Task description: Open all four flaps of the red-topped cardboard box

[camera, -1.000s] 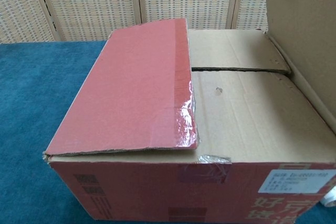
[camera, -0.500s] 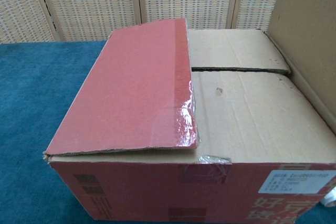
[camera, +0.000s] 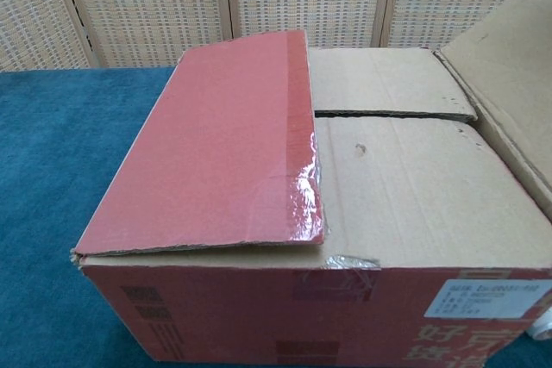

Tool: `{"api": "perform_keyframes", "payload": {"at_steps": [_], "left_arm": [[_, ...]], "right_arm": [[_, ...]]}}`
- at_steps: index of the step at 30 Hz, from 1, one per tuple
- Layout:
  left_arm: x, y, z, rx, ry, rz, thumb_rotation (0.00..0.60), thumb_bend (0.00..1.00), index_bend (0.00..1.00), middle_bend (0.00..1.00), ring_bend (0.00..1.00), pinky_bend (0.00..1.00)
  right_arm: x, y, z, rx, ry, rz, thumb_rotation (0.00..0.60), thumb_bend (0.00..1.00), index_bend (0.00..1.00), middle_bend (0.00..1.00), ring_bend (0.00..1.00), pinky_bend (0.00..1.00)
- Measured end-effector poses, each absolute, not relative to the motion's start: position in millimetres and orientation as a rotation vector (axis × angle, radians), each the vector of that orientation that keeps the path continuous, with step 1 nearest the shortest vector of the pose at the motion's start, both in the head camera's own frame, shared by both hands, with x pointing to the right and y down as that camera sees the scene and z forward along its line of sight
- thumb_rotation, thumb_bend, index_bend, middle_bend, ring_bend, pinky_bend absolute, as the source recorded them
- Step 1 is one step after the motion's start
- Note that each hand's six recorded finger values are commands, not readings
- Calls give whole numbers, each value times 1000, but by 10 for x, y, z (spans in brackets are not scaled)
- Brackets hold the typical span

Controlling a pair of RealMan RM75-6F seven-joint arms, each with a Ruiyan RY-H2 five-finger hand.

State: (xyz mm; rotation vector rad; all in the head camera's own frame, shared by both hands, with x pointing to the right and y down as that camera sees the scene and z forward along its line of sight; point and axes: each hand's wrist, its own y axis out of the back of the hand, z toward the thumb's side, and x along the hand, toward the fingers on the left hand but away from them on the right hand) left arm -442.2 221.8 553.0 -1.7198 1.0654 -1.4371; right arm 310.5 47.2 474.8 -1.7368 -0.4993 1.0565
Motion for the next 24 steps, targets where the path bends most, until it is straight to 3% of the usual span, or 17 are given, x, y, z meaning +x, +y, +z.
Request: {"api": "perform_keyframes", "payload": {"at_steps": [11,19,24], "left_arm": [[-4274,2111,5449,-1744,989,-1361,398,166,154,0,0,0],[-4101,1974,5368,-1767,887,-1279,398,161,154,0,0,0],[-3939,1856,5289,-1792,808,-1203,397,158,153,0,0,0]], "right_arm": [[3327,462,4802,-1730,-588,1101,600,985,333,378,107,142],[3493,552,4841,-1711,-699,1152,600,833,162,193,0,143],[3624,676,4912,-1701,-778,1225,600,827,96,119,0,118]]}}
